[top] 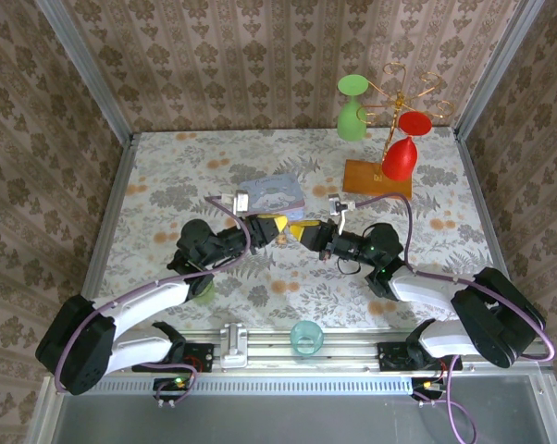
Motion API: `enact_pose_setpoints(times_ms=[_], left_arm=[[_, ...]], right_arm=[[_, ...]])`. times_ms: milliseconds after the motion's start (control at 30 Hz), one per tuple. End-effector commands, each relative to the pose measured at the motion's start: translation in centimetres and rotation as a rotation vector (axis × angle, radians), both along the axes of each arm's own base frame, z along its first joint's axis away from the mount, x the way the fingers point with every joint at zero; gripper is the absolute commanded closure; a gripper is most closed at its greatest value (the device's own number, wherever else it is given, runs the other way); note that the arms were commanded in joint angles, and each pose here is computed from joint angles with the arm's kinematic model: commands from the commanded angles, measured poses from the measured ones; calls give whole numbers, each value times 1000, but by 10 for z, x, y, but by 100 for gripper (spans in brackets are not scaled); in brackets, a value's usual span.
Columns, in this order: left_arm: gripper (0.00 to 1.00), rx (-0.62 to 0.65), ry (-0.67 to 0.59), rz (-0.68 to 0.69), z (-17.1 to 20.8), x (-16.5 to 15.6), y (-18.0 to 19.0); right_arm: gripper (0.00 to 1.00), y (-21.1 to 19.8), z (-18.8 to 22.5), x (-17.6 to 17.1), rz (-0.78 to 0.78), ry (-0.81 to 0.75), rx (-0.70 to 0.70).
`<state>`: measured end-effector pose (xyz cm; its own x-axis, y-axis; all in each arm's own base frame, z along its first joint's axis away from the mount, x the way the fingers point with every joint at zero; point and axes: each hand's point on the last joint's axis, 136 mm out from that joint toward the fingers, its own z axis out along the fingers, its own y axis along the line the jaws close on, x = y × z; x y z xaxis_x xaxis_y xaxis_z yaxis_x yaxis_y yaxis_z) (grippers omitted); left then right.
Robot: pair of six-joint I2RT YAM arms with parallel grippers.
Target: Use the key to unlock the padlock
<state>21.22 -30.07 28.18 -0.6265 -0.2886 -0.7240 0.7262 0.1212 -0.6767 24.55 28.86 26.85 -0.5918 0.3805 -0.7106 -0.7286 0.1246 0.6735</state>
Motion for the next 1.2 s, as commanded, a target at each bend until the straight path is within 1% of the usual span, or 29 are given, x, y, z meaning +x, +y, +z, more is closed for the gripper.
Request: enact_pose_setpoints(times_ms=[0, 33, 67, 200, 267, 367, 467, 500, 600, 767, 833, 967, 1000, 1067, 1133, 1167], left_arm=[[42, -3, -50, -30, 8, -7, 0], [18, 2, -64, -29, 11, -7, 0], [0, 10, -69, -17, 13, -6, 2], [0, 93, -99, 135, 11, 6, 18], [0, 165, -71, 219, -1, 16, 28], [0, 269, -26, 280, -25, 28, 34], [0, 331, 29, 287, -54, 38, 32], [0, 351, 65, 295, -66, 42, 32], [0, 413, 175, 319, -103, 55, 34], [9, 496, 270, 282, -144, 69, 20], [13, 508, 290, 286, -158, 76, 17], [17, 556, 321, 306, -184, 91, 15], [20, 556, 323, 305, -188, 96, 14], [23, 578, 321, 305, -199, 103, 14], [24, 637, 297, 311, -208, 111, 17], [24, 645, 297, 313, -210, 115, 19]], right_arm=[[100, -1, -8, 5, -26, 7, -28], [100, -1, -17, 8, -43, 36, -65], [100, -1, -23, 10, -55, 51, -94], [100, -7, -43, 14, -107, 96, -182], [100, -12, -57, 19, -147, 136, -247], [100, -24, -81, 26, -226, 203, -346], [100, -46, -112, 37, -360, 296, -443], [100, -50, -120, 39, -385, 314, -465], [100, -51, -131, 38, -387, 338, -468], [100, -52, -145, 39, -395, 380, -494], [100, -54, -151, 40, -404, 395, -512], [100, -53, -157, 40, -400, 407, -505], [100, -53, -158, 39, -399, 407, -507], [100, -54, -160, 39, -401, 413, -511], [100, -54, -162, 38, -398, 412, -516], [100, -54, -162, 38, -398, 411, -517]])
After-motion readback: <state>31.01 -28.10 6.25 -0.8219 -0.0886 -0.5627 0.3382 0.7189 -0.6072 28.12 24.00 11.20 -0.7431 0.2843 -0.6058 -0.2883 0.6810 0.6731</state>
